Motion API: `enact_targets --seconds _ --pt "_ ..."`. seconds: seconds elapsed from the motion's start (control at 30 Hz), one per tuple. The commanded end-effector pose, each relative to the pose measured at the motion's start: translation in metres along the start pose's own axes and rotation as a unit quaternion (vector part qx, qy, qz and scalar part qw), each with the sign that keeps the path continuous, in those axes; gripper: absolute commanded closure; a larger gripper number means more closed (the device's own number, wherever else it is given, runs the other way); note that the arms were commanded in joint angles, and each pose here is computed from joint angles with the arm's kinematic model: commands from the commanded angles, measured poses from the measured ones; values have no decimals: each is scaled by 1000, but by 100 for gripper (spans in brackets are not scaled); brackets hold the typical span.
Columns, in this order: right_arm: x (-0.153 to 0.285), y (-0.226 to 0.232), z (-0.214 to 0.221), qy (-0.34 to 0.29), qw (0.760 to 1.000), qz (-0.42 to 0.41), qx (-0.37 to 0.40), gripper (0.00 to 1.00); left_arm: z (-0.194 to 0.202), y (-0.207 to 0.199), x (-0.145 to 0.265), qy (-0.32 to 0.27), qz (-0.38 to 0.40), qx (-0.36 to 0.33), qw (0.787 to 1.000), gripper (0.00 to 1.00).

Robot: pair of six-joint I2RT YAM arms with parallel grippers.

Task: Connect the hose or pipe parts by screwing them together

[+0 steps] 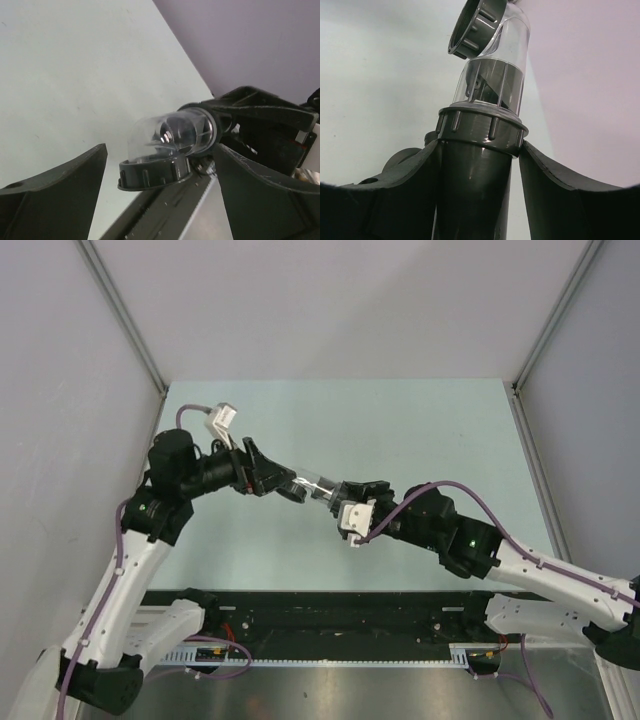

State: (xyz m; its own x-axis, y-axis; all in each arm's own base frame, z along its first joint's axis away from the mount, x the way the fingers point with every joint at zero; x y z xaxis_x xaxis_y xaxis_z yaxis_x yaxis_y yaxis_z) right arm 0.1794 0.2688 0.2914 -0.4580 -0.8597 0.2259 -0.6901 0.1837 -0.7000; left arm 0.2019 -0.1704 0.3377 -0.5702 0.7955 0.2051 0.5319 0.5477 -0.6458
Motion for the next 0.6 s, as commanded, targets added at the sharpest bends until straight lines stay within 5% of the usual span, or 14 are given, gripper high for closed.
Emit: enact_targets --seconds 0.0,0.23,0.5,0.57 --pt "10 -29 -19 -16 996 79 43 100 16 -12 -2 71 58 58 994 9" --pt "7 -21 -30 -30 996 69 56 100 31 -9 -9 126 91 87 984 12" --pt "-1 -16 -35 -49 996 57 38 100 45 -5 -14 161 123 99 974 41" --pt "-2 -13 -39 -68 997 42 19 100 44 -7 -12 153 134 71 977 57"
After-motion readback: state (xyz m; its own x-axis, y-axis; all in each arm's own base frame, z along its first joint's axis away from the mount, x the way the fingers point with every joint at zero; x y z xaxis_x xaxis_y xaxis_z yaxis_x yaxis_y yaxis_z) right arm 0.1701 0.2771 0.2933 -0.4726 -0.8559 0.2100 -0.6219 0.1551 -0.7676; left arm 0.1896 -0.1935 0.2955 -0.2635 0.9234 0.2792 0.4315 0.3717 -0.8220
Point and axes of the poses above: each gripper's point midway between its finger pads, its own x axis back along the fingers, its own y axis along the line the jaws close on, z = x × y, the point moved 3 cm from there along x, back along the fingers, and after that the axes turned 4 degrees about x, right-handed, at the moved point
